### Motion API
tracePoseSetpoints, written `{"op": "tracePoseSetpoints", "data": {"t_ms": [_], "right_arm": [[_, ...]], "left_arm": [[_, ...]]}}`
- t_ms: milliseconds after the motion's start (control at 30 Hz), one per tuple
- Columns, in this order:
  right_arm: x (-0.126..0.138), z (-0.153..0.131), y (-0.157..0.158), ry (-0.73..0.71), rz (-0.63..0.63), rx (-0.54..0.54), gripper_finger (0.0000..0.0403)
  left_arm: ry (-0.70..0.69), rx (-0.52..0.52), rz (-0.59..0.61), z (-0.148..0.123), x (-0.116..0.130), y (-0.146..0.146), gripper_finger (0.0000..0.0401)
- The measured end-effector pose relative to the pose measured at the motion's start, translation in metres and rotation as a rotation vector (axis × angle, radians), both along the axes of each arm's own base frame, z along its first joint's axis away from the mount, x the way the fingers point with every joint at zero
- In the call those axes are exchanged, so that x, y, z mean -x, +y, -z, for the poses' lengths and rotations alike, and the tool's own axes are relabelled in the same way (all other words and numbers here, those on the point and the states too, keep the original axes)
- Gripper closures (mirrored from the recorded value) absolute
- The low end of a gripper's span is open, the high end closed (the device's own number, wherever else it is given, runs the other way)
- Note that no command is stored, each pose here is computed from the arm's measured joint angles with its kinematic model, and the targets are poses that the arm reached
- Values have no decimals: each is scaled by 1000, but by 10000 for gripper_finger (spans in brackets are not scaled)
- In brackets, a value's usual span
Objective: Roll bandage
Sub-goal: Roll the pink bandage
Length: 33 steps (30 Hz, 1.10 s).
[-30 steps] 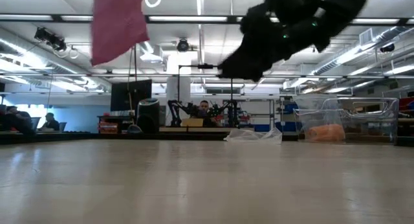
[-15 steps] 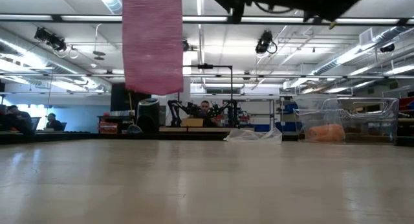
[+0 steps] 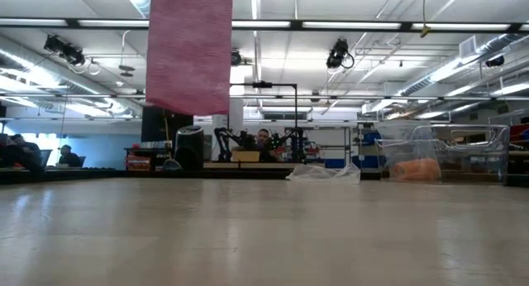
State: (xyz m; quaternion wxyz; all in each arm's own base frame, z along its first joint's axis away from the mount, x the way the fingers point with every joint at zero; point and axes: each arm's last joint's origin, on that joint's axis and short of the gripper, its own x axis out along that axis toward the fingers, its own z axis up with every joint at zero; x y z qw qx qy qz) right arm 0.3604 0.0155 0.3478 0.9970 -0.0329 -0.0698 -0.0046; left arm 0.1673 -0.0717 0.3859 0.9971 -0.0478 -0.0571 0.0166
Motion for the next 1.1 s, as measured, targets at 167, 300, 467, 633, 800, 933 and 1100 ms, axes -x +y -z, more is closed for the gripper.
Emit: {"op": "tracePoseSetpoints", "data": {"t_ms": [167, 300, 467, 633, 800, 933, 1100], "right_arm": [[0, 0, -6, -5, -5, 13, 307], [0, 0, -7, -5, -37, 21, 364], [-1, 5, -3, 49, -65, 19, 369], [-1, 8, 0, 73, -79, -16, 294], [-1, 5, 3, 47, -103, -19, 230], [0, 2, 4, 20, -130, -9, 227], [0, 2, 3, 11, -130, 2, 278]], "left_arm": [[1, 0, -8, 0, -1, 1, 381], [4, -1, -21, 1, -2, 4, 381], [8, -3, -28, 1, -2, 5, 381], [11, -5, -28, 2, -2, 5, 381], [17, -4, -28, 2, -2, 5, 381], [29, -9, -38, 5, -6, 5, 381], [49, -5, -17, 11, -19, 3, 381]]}}
